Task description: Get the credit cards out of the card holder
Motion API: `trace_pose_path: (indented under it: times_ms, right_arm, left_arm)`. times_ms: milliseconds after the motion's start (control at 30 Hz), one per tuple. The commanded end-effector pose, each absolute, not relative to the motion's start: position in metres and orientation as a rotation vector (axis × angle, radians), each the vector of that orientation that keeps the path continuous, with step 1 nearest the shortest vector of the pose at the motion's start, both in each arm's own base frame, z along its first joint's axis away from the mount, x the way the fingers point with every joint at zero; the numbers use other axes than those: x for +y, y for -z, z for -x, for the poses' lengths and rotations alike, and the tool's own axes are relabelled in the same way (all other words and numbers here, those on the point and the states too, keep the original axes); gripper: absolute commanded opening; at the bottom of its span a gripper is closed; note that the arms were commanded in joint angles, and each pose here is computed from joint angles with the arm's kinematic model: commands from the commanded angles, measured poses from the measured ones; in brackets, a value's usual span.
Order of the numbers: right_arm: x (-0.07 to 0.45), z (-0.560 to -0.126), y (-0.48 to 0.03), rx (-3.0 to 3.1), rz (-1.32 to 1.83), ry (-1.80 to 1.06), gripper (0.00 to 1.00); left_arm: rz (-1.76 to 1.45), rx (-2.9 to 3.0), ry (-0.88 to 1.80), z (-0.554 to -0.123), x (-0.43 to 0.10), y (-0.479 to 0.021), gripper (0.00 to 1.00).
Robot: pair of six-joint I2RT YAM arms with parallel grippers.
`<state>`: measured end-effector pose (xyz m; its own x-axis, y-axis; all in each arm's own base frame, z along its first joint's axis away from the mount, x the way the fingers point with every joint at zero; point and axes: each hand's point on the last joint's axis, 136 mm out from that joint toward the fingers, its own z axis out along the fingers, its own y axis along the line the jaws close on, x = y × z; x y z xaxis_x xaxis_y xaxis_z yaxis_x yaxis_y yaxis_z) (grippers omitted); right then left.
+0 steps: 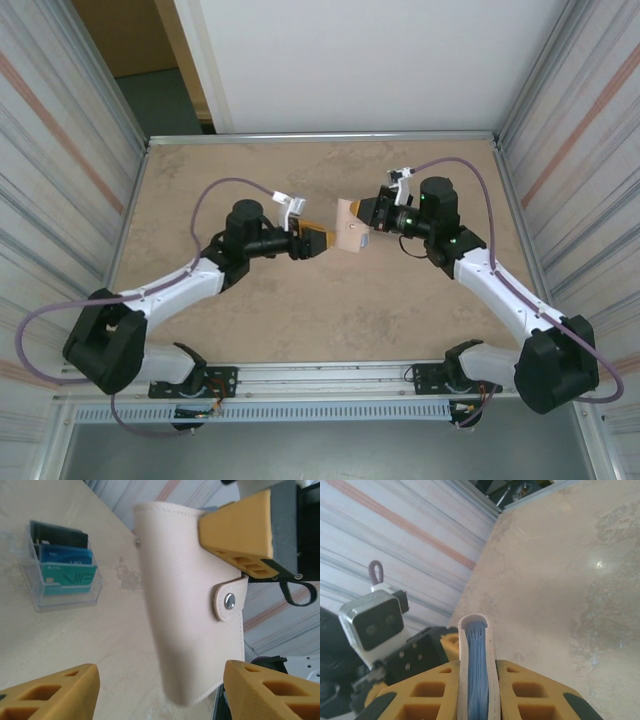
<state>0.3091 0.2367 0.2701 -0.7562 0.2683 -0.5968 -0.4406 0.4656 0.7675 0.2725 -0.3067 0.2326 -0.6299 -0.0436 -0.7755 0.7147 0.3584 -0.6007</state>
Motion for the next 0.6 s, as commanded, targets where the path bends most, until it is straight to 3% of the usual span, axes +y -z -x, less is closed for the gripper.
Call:
trace_pose_path:
  times_ms: [0, 567]
  right_arm:
    - [0.243, -0.291, -0.298, 1.941, 0.319, -1.46, 0.0]
    - [0.265, -0.26, -0.353, 1.768, 0.607, -1.689, 0.0]
  left_arm:
    - [-0.663, 1.813, 1.424, -0.256, -0.296, -0.258, 0.68]
    - [-0.99, 1.579, 1.624, -0.207, -0.319, -0.297, 0.76]
